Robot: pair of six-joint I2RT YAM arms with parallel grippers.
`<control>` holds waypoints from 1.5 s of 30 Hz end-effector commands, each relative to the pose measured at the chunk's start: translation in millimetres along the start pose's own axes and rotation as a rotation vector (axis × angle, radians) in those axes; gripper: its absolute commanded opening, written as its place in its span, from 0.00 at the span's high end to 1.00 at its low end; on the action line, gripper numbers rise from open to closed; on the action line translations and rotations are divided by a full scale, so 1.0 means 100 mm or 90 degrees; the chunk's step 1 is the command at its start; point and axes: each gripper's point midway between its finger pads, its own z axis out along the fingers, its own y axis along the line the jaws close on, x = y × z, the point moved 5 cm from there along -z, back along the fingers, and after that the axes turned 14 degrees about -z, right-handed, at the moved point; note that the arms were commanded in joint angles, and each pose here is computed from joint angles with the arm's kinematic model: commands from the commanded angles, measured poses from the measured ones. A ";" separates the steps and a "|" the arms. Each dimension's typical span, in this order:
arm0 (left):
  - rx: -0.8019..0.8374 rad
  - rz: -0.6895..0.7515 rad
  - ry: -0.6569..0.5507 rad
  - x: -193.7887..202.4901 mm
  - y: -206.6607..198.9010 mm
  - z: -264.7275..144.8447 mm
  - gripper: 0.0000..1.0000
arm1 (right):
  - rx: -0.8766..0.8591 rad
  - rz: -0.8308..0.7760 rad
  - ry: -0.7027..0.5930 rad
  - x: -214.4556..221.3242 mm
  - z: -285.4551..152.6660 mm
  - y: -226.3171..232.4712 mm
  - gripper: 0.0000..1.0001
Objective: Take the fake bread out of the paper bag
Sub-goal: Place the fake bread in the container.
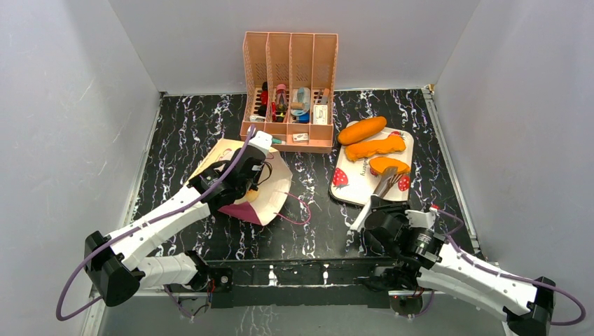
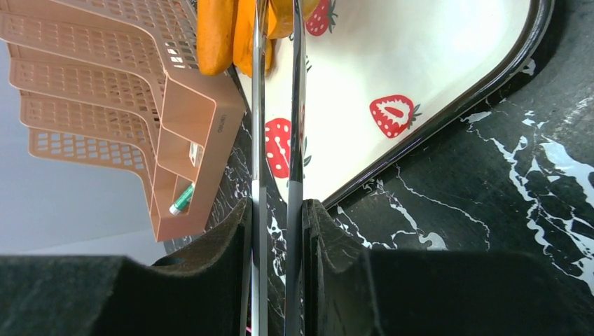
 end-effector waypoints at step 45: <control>0.045 0.015 0.006 0.02 -0.04 -0.06 1.00 | -0.005 0.048 0.064 0.05 0.56 0.01 0.54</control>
